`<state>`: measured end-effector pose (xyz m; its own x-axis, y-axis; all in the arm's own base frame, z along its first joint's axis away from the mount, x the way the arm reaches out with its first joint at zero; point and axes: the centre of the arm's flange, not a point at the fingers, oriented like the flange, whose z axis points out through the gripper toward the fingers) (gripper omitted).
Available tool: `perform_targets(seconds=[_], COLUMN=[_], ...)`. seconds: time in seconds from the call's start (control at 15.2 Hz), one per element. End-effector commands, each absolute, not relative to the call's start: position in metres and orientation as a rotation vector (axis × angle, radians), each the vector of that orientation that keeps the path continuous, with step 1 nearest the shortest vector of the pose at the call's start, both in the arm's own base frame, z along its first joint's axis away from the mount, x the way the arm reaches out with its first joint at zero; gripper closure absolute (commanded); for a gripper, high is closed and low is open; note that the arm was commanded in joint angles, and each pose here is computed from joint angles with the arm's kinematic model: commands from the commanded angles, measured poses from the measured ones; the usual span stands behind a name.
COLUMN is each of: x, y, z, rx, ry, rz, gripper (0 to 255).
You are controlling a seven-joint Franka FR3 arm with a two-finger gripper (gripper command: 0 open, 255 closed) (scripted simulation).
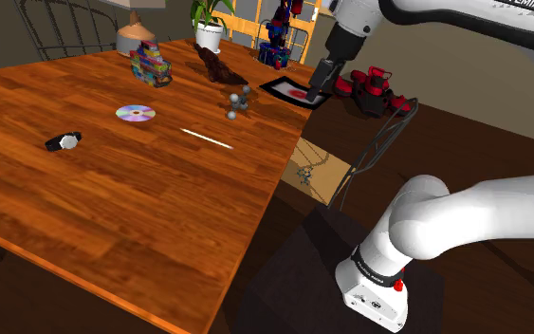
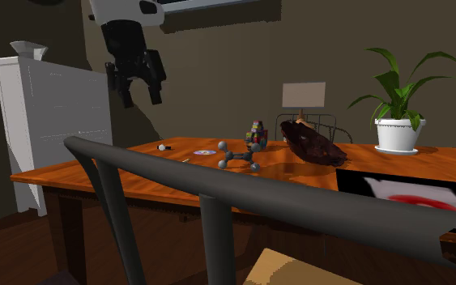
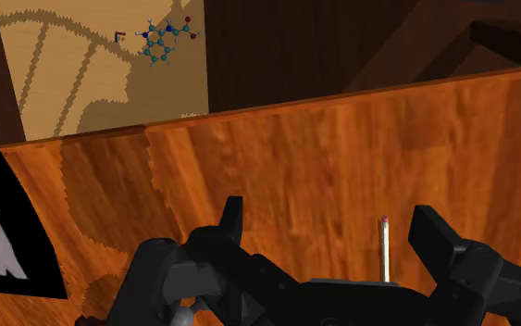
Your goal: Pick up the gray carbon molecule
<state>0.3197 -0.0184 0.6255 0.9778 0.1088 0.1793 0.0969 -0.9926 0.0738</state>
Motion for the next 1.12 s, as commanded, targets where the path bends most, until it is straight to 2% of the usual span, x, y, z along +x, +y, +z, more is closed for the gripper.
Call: perform_targets(seconds=[0.0, 1.06], x=[0.320, 0.534], y=[-0.018, -0.022], z=[0.626, 0.561], rx=[3.060, 3.044], ry=[0.159, -0.749], rz=[0.283, 0.134], gripper=[0, 0])
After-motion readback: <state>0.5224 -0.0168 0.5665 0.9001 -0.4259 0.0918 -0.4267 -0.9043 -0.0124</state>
